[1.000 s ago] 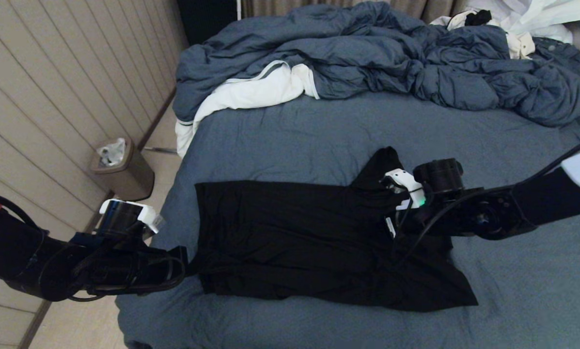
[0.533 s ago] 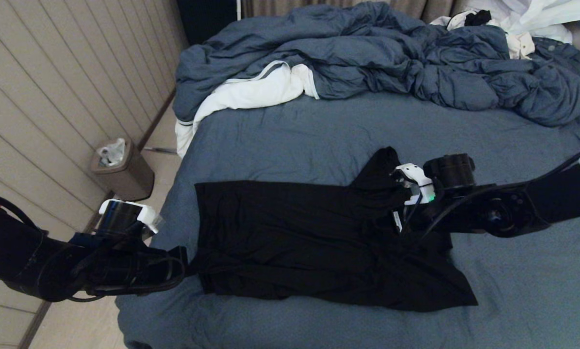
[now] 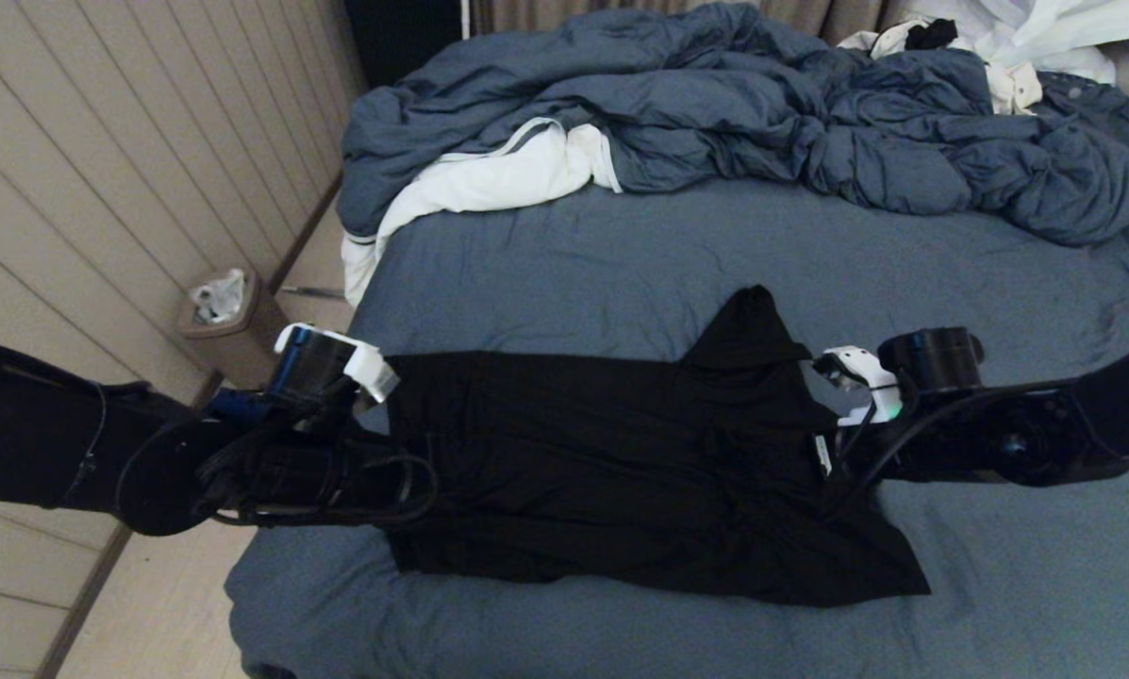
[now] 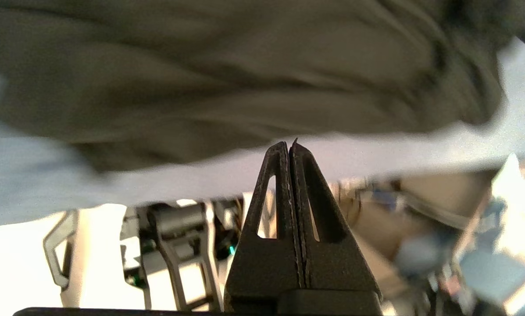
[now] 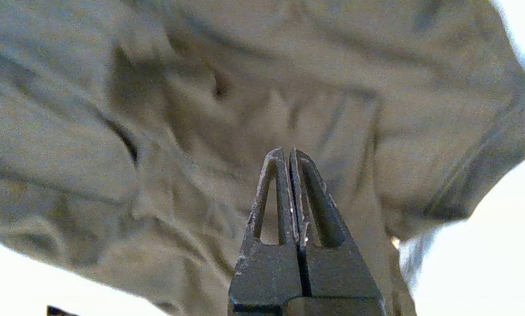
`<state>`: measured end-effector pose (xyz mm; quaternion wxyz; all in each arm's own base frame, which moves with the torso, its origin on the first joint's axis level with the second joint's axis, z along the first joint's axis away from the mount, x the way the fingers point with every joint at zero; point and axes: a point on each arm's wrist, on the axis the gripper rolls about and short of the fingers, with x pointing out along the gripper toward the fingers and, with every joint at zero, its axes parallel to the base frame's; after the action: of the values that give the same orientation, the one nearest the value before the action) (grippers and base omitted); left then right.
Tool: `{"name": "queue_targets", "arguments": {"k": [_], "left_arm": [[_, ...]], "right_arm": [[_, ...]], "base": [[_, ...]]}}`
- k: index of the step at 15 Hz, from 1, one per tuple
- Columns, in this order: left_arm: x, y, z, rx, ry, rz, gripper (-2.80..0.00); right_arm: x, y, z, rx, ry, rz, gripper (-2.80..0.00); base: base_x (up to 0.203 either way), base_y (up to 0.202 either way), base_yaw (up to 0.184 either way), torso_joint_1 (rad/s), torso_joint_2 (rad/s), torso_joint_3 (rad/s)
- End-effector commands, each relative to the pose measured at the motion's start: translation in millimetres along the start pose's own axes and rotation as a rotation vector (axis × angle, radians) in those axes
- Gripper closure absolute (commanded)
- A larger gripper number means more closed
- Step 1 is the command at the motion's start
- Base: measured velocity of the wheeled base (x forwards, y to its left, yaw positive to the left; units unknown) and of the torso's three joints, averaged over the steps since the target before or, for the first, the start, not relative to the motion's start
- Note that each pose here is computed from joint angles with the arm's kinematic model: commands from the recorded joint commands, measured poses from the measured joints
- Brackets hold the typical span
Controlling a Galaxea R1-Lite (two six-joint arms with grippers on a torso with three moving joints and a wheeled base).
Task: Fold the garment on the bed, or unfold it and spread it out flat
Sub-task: Fold the black T-shirt
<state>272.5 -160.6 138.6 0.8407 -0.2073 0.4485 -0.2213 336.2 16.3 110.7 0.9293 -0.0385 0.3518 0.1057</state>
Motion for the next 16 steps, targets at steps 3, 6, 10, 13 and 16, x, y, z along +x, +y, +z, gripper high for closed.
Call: {"name": "queue_targets", "arguments": {"k": [3, 6, 10, 13, 16], "left_arm": [[28.0, -71.5, -13.4, 0.134, 0.133, -0.059, 0.0], [68.2, -89.9, -23.2, 0.178, 0.201, -0.053, 0.0], [102.3, -110.0, -32.1, 0.214, 0.238, -0.072, 0.0], [112.5, -126.1, -45.5, 0.245, 0.264, -0.099, 0.0], [112.2, -137.2, -58.4, 0.267, 0.286, -0.12, 0.0]], "right_arm": [[-11.9, 5.1, -14.2, -0.003, 0.03, 0.01, 0.0], [-8.0, 12.6, -20.4, -0.013, 0.057, 0.032, 0.0], [2.1, 25.4, -26.8, -0.035, 0.094, 0.064, 0.0], [13.5, 34.8, -31.2, -0.054, 0.124, 0.089, 0.0], [15.7, 34.6, -38.7, -0.052, 0.153, 0.089, 0.0]], "base": [[0.0, 0.0, 0.0, 0.0, 0.0, 0.0], [0.0, 0.0, 0.0, 0.0, 0.0, 0.0], [0.0, 0.0, 0.0, 0.0, 0.0, 0.0], [0.0, 0.0, 0.0, 0.0, 0.0, 0.0], [0.0, 0.0, 0.0, 0.0, 0.0, 0.0]]}}
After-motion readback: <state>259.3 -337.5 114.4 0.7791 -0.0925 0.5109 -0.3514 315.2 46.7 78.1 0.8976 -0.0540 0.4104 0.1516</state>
